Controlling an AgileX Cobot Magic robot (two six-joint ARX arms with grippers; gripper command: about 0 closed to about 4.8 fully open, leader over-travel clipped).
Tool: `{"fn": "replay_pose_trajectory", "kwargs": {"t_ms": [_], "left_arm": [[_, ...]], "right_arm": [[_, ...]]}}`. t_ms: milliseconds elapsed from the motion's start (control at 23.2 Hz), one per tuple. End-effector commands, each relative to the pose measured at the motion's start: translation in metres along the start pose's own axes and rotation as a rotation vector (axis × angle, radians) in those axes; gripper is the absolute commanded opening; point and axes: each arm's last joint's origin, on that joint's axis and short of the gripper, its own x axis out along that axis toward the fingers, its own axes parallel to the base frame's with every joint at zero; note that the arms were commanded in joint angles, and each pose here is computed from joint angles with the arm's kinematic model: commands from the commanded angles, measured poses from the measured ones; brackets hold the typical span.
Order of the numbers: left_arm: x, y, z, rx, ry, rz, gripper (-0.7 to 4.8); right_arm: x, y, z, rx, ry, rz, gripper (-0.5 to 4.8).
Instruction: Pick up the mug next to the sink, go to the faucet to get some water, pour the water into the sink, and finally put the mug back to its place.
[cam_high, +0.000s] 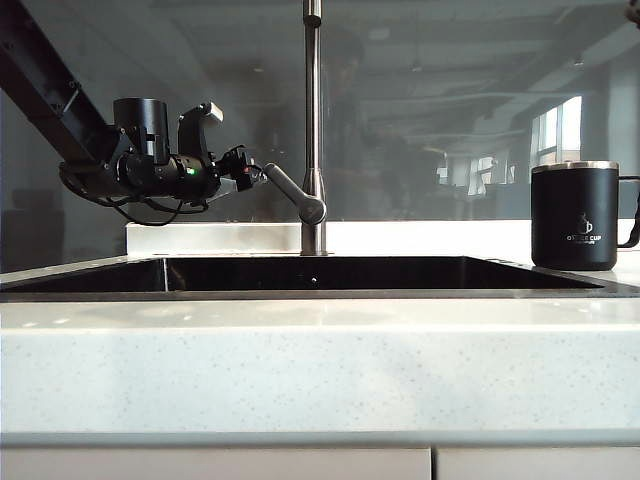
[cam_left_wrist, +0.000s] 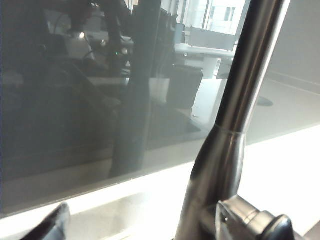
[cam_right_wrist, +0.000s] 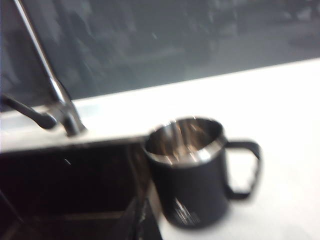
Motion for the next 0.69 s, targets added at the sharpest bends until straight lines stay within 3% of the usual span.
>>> {"fn": "replay_pose_trajectory", "kwargs": {"t_ms": [43, 259, 689], "left_arm": [[0.0, -0.001, 0.003, 0.002, -0.002, -0.005, 3.68], [0.0, -0.001, 0.002, 0.0, 0.001, -0.004, 3.68], [0.0, -0.001, 0.002, -0.001, 0.004, -0.004, 3.68]], "right_arm": [[-0.017, -0.003, -0.006, -0.035, 0.12, -0.114, -0.08], [-0.047, -0.007, -0.014, -0.073, 0.198, -0.274, -0.08], [-0.079, -0.021, -0.055, -0.1, 0.057, -0.236, -0.07]]}}
